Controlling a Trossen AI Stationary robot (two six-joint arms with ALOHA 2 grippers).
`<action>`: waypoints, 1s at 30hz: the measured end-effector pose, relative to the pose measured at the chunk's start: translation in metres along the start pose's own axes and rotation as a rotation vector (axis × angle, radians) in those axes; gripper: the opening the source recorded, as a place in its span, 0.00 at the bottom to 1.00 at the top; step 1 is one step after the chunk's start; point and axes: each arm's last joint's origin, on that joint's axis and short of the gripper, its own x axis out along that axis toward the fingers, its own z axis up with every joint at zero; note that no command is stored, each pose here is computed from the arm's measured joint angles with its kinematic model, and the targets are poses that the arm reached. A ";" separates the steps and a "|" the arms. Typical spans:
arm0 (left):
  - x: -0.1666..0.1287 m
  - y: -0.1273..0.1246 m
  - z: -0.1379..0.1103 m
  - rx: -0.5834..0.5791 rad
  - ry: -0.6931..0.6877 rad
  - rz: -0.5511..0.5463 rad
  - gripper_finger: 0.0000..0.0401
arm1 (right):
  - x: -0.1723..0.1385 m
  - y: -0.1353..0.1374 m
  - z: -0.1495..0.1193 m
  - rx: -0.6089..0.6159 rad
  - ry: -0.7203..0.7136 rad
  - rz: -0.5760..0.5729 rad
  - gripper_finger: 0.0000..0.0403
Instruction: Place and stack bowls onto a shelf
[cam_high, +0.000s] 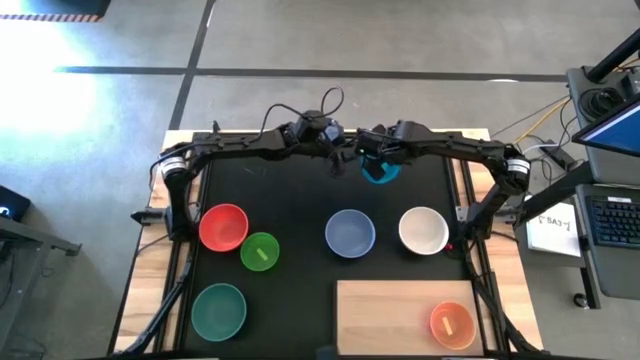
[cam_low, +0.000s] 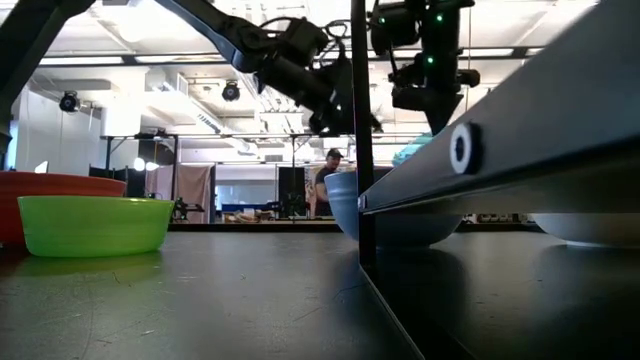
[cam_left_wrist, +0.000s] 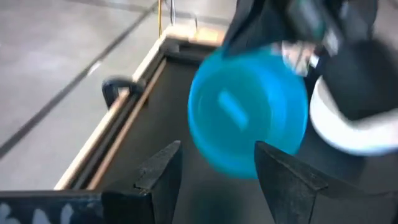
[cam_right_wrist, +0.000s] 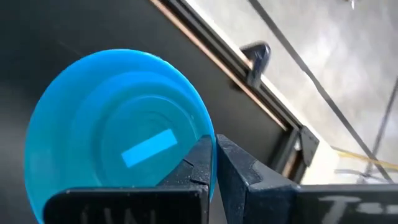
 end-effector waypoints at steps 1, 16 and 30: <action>0.000 0.002 -0.002 0.000 0.018 0.004 0.46 | 0.000 -0.001 -0.001 -0.006 0.016 -0.001 0.02; -0.016 0.052 -0.023 -0.046 0.185 0.102 0.44 | -0.032 -0.004 -0.030 -0.017 0.215 0.308 0.02; -0.024 0.074 -0.029 -0.091 0.214 0.150 0.44 | -0.115 0.055 -0.111 0.016 0.394 0.608 0.02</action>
